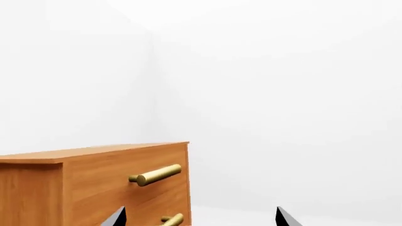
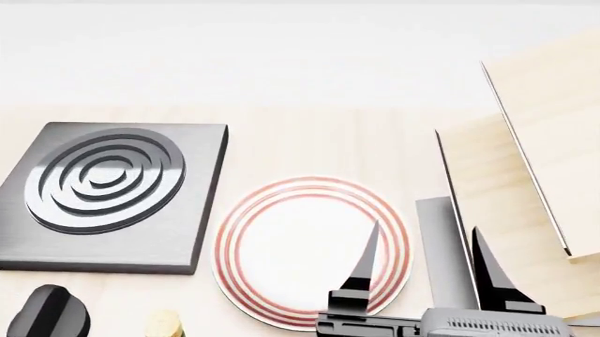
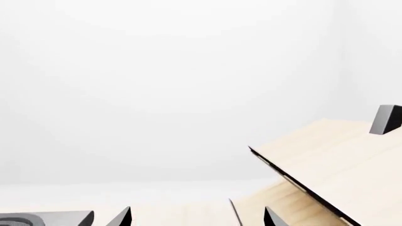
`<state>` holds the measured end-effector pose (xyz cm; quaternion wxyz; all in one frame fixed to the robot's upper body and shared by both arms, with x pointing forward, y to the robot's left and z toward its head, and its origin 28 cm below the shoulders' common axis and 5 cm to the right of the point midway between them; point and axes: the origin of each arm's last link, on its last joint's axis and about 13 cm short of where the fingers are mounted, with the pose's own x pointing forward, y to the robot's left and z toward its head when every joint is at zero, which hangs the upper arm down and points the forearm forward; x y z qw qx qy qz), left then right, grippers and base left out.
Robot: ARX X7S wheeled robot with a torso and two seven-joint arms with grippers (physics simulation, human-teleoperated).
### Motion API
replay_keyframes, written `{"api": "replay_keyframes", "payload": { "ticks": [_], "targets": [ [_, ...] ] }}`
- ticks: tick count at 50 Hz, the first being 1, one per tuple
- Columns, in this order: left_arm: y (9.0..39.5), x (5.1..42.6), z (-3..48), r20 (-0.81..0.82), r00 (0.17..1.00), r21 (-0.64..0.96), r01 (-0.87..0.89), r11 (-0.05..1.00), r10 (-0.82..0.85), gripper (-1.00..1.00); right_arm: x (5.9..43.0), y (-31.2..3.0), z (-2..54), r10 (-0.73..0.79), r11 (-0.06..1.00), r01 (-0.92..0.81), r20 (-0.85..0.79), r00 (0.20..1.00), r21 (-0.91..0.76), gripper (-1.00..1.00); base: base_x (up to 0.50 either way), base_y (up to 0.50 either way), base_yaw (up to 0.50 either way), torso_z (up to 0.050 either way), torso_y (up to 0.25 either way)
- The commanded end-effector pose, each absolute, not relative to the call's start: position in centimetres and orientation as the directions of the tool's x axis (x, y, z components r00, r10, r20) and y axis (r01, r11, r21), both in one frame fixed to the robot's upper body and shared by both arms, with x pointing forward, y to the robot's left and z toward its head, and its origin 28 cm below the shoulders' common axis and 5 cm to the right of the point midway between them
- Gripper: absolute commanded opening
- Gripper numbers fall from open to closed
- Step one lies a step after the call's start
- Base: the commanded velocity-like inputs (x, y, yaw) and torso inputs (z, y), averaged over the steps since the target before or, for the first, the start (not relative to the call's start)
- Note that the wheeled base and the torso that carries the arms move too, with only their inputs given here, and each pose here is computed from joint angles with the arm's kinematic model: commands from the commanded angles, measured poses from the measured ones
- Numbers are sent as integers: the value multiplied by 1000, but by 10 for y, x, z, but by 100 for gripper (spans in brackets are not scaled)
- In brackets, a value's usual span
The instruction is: Pick up the akita bowl and put it on the plate.
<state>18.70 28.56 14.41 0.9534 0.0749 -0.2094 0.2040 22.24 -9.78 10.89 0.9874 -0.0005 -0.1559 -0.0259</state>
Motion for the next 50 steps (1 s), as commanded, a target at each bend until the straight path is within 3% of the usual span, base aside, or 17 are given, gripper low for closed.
{"api": "replay_keyframes", "payload": {
  "ticks": [1,30,50],
  "targets": [
    [300,180,141,431,806,130,-501,856,406,100,224,-98,107,-49,999,51,302,952,3,100,0,0,0,0,0],
    [319,168,144,412,775,168,-581,796,479,100,229,-99,101,-62,998,66,283,957,-5,100,0,0,0,0,0],
    [320,153,155,330,864,133,-440,888,379,100,229,-99,100,-62,998,64,282,958,1,100,0,0,0,0,0]
  ]
}}
